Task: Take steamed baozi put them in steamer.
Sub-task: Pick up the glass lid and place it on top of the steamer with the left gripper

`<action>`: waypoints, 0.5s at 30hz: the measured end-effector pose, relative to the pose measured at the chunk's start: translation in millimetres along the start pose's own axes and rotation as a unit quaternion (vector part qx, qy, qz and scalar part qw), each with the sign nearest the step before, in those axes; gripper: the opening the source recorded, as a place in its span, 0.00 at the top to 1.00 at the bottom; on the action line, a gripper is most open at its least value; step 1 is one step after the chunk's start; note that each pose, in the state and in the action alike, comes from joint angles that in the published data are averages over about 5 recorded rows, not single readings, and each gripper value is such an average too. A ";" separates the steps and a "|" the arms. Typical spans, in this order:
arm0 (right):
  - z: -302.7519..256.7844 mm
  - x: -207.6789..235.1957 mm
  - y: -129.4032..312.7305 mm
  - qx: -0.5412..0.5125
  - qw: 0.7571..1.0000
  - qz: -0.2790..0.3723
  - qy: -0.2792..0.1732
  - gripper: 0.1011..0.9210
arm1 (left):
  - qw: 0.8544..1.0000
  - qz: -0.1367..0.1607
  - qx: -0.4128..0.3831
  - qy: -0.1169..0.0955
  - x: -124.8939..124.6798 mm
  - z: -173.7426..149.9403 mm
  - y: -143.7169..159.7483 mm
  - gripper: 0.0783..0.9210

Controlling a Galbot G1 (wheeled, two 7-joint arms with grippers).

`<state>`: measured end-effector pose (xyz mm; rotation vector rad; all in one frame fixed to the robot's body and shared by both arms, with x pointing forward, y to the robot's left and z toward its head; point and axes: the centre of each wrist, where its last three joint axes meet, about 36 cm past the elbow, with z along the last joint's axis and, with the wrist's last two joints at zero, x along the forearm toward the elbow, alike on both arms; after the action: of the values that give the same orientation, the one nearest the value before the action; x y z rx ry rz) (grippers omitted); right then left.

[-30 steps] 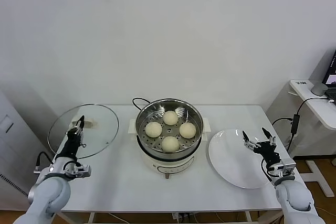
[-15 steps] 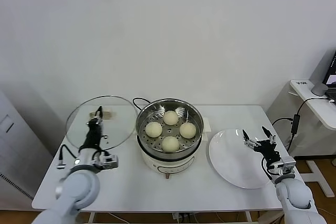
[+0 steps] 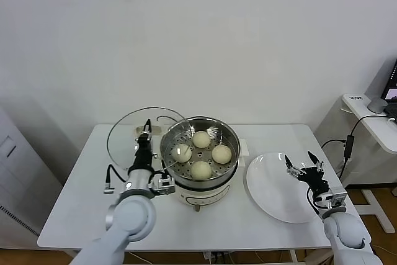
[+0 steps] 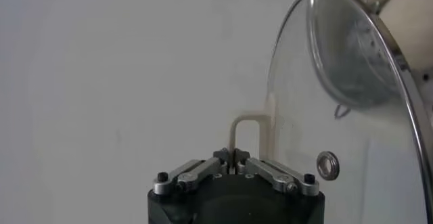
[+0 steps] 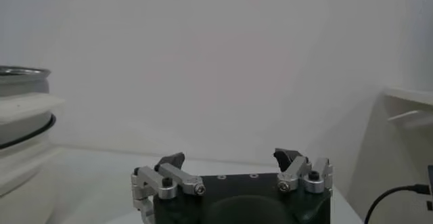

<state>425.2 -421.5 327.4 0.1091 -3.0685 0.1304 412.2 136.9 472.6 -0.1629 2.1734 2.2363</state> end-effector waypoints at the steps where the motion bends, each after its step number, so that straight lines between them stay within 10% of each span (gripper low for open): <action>1: -0.1 -0.4 0.3 0.000 1.000 0.000 0.000 0.12 | 1.000 0.000 0.000 -0.001 0.2 -4.2 0.3 0.97; 15: 1.4 -1.4 -0.5 0.000 1.000 -0.001 0.002 0.12 | 1.000 -0.002 -0.012 -0.015 1.9 -52.8 -10.4 0.97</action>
<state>426.5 -422.0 325.9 0.1108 -3.0648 0.1310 414.4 84.4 460.8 -0.1325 2.1301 2.2484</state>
